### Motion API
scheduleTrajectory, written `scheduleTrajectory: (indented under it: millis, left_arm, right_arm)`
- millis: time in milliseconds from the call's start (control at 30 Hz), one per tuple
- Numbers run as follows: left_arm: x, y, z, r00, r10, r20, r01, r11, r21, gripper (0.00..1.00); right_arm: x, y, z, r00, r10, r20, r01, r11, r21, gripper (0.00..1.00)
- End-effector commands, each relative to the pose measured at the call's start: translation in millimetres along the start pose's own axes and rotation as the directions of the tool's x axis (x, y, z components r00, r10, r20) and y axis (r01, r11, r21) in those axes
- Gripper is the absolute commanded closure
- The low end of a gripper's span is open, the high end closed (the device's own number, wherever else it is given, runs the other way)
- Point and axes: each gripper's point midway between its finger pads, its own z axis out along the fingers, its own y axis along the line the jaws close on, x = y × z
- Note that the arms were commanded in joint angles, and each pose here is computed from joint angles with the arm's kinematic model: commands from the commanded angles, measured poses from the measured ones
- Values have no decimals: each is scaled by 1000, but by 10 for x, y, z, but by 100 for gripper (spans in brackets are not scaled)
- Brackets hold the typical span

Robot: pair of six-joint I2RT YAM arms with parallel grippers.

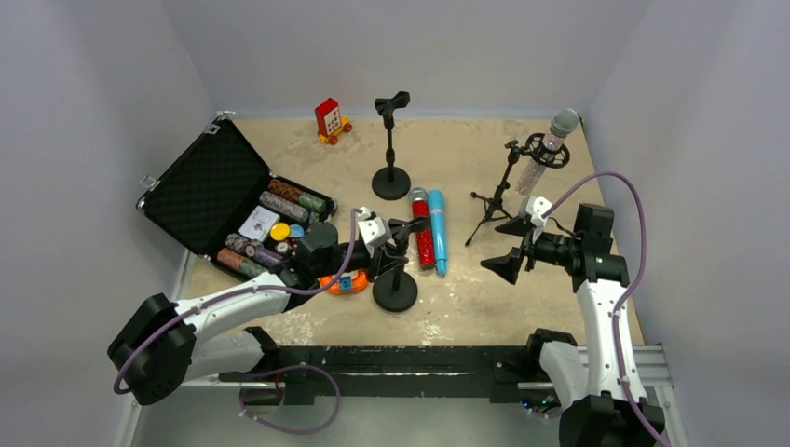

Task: Attach the microphones to the stand

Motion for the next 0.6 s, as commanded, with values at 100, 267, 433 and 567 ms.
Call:
scheduleTrajectory:
  millis: [100, 267, 433, 567]
  left_arm:
    - [-267, -44, 44, 995, 10, 103, -12, 1000, 23, 86]
    - [-173, -49, -61, 996, -37, 84, 38, 999, -8, 52]
    - [-184, -88, -239, 994, -66, 85, 70, 997, -41, 35]
    - [-188, -137, -398, 992, -87, 94, 93, 994, -59, 29]
  right_arm:
    - [-117, -44, -19, 999, -40, 9, 40, 999, 7, 3]
    - [-106, -42, -14, 999, -32, 8, 32, 999, 3, 3]
    - [-107, -36, -11, 1000, -28, 11, 28, 1000, -2, 3]
    - [-116, -25, -4, 1000, -24, 16, 24, 1000, -10, 3]
